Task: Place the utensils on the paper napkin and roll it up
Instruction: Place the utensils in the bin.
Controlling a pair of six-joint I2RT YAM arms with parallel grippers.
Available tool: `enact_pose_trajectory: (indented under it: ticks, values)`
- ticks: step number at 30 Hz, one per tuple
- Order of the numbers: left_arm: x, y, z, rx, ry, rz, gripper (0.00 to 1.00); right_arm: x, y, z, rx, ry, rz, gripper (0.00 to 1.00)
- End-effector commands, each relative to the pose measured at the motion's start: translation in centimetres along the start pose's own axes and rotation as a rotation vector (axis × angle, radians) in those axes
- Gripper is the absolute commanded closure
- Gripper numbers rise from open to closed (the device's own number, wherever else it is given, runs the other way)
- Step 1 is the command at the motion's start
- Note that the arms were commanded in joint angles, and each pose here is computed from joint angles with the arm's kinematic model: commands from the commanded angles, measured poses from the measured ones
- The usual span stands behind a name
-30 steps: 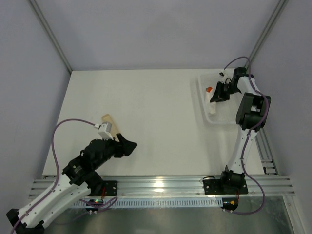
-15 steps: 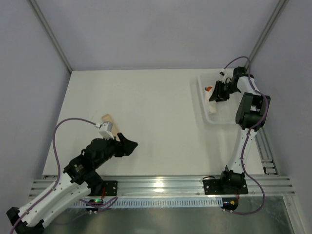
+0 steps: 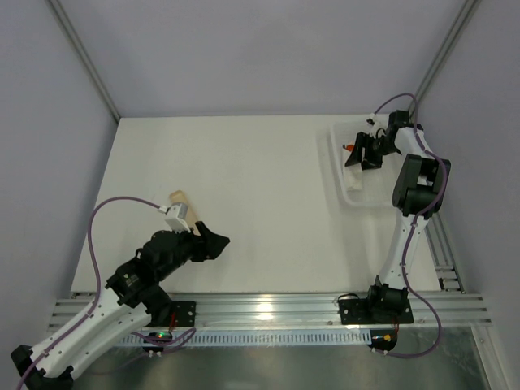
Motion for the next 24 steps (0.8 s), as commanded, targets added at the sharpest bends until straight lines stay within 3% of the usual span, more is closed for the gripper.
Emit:
enact_pose_trajectory:
  ticks: [1,9,24]
  values:
    - [-0.1,-1.1,-1.6,-0.009,0.059,-0.033,0.30,-1.7,-1.9,0.2,-0.057,0.063,-0.079,0.35]
    - [0.0,-0.9,-1.8,-0.010,0.070,-0.025,0.30,-3.0,-2.5,0.4,-0.076,0.109,-0.126,0.23]
    - [-0.1,-1.0,-1.9,-0.012,0.079,-0.029,0.30,-7.6,-4.4,3.6,-0.104,0.143,-0.286,0.22]
Point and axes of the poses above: each gripper's point midway between its finger pads, its own x axis out along the fingers, its own z axis along the line the jaws close on, y = z × x, the point moved 2 cm from there along -x, back along the fingers, and after that the axes turned 3 degrees about -x, right-handed, at the moved point
